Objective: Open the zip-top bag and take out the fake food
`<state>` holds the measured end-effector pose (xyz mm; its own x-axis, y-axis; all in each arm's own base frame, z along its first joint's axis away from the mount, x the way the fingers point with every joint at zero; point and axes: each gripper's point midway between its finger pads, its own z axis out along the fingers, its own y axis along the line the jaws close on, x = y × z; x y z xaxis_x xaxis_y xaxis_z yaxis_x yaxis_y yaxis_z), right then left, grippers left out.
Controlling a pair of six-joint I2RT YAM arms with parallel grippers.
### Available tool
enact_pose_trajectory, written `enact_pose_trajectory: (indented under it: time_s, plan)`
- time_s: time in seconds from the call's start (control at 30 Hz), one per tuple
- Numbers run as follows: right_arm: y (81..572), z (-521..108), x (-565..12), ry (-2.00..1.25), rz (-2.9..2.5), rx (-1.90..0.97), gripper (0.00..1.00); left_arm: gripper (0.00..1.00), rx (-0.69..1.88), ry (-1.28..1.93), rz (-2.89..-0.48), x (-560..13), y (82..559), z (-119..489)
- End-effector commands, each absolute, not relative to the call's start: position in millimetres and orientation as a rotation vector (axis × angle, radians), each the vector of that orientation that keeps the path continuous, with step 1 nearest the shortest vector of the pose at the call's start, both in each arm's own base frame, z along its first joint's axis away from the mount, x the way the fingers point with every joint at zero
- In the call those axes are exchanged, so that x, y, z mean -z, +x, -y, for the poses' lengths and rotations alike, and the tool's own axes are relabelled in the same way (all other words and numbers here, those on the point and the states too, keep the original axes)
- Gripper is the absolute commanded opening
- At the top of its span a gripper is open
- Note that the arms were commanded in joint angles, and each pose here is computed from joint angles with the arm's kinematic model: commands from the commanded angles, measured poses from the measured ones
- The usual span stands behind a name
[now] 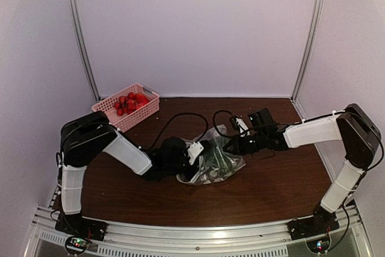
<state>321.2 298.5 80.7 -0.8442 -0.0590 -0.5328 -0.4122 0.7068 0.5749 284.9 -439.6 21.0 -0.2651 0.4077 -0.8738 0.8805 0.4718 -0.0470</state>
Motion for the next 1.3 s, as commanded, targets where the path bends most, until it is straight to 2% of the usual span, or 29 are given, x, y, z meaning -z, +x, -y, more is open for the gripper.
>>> enact_pose_trajectory:
  time_s: [0.0,0.17,0.37,0.73,1.27]
  plan:
    - [323.2,-291.7,-91.3,-0.338,-2.398,-0.954,0.0,0.52,0.62,1.059,-1.9,-10.5,291.7,433.4]
    - [329.1,-276.8,-88.8,-0.3,-2.407,-0.907,0.0,0.28,0.623,1.046,-1.885,-22.3,286.2,423.1]
    - [334.7,-265.8,-86.8,-0.273,-2.41,-0.859,0.0,0.18,0.592,1.061,-1.901,-32.0,275.2,403.3]
    - [343.6,-252.3,-87.4,-0.228,-2.398,-0.837,0.0,0.09,0.578,1.152,-2.007,-31.7,244.8,371.9]
    - [349.9,-239.1,-86.4,-0.182,-2.38,-0.839,0.0,0.08,0.598,0.989,-2.164,-53.9,193.0,288.4]
